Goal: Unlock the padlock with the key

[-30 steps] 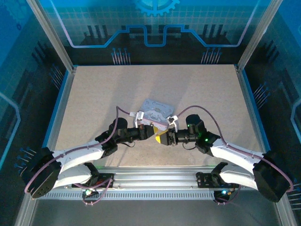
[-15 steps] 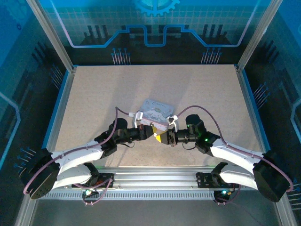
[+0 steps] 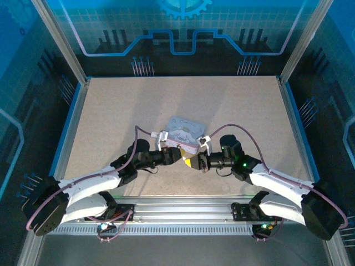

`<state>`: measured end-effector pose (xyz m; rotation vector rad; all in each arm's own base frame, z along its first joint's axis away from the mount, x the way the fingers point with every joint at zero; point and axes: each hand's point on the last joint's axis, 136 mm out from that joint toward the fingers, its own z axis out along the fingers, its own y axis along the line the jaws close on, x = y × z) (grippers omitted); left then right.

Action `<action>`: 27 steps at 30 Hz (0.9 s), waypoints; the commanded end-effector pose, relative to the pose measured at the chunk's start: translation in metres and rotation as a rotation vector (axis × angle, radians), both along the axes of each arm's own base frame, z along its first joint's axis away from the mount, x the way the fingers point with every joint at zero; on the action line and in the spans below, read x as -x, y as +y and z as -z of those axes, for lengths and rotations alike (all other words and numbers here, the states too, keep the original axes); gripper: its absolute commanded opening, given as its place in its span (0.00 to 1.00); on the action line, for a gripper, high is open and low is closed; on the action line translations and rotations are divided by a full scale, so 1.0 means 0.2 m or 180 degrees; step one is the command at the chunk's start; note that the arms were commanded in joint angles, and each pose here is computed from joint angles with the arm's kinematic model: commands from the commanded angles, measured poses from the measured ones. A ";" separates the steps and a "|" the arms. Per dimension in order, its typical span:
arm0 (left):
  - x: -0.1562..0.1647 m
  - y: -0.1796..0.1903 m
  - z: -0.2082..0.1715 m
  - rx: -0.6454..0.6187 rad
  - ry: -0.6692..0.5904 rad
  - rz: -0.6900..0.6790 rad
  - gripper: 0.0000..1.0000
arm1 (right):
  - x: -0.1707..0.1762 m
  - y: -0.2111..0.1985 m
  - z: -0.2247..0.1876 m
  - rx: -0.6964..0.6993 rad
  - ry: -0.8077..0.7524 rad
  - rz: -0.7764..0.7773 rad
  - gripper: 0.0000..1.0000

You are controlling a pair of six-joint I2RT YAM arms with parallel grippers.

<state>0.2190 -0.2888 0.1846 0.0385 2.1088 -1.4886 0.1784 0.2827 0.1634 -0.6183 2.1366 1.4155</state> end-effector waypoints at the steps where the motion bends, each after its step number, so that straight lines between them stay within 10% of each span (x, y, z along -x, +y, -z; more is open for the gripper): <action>1: 0.01 0.04 -0.01 -0.0131 -0.0138 -0.0069 0.43 | -0.03 -0.05 0.03 0.0289 -0.0068 0.0112 0.08; 11: 0.00 0.27 0.15 -0.1009 -0.0214 -0.0475 0.76 | -0.11 -0.13 0.20 0.0887 -0.0002 0.0343 0.09; 27: -0.04 0.32 0.38 -0.1796 -0.0480 -0.0317 0.86 | -0.48 -0.11 0.19 0.0602 0.0216 0.0500 0.08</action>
